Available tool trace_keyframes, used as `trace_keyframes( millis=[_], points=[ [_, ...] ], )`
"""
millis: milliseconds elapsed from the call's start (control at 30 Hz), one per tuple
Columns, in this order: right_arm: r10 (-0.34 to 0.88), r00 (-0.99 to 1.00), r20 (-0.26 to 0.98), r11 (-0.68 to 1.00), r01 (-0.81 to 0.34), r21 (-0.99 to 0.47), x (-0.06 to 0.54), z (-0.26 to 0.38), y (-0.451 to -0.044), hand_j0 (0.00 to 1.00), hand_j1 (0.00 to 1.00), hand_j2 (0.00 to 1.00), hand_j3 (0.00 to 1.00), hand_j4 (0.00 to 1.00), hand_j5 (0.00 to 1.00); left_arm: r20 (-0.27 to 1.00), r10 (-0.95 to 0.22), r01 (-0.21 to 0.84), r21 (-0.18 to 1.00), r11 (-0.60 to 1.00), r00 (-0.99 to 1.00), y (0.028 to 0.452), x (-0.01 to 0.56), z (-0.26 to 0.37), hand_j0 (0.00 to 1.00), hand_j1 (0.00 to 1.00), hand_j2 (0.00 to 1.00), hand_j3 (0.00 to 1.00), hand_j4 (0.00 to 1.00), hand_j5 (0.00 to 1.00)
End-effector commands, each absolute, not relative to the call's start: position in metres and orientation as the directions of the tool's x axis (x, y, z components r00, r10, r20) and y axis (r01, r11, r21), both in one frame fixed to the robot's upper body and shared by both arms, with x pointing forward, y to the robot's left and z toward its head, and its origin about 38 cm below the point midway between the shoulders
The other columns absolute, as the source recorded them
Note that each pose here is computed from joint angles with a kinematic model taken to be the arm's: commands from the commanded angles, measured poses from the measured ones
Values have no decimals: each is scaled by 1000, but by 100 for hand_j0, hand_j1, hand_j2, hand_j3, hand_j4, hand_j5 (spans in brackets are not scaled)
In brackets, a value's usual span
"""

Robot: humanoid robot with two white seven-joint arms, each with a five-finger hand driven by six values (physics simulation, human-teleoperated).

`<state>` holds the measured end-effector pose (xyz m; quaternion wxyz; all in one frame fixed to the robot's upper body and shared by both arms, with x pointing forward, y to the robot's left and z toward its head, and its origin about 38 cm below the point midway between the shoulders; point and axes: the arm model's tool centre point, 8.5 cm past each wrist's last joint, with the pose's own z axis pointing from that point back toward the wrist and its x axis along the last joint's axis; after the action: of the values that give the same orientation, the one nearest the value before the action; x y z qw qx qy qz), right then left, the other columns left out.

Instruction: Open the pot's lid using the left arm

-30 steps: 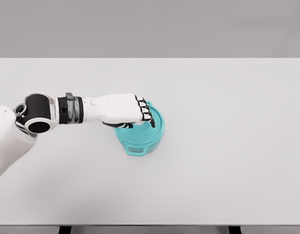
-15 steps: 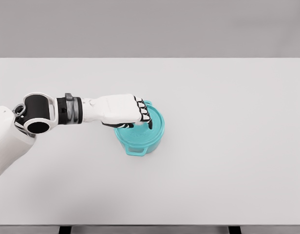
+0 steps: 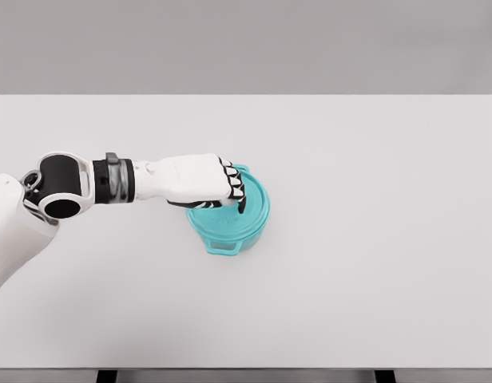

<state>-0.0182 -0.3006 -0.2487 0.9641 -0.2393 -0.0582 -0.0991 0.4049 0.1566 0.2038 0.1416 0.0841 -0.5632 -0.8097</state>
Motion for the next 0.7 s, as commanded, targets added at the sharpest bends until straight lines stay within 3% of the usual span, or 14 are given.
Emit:
trace_keyframes(
  millis=[0, 500, 667],
  points=[
    [-164, 973, 160, 865, 220, -450, -18, -249, -301, 100, 100, 100, 100, 100, 100, 27, -326, 139, 935, -325, -945, 157, 405, 203, 53, 53, 53, 53, 53, 53],
    [-164, 973, 160, 865, 220, -450, -18, -249, -301, 100, 100, 100, 100, 100, 100, 64, -318, 154, 951, -267, -946, 160, 408, 218, 53, 53, 53, 53, 53, 53],
    [-164, 973, 160, 865, 220, -450, -18, -249, -301, 100, 100, 100, 100, 100, 100, 76, -352, 173, 952, -252, -933, 184, 411, 228, 53, 53, 53, 53, 53, 53]
  ],
)
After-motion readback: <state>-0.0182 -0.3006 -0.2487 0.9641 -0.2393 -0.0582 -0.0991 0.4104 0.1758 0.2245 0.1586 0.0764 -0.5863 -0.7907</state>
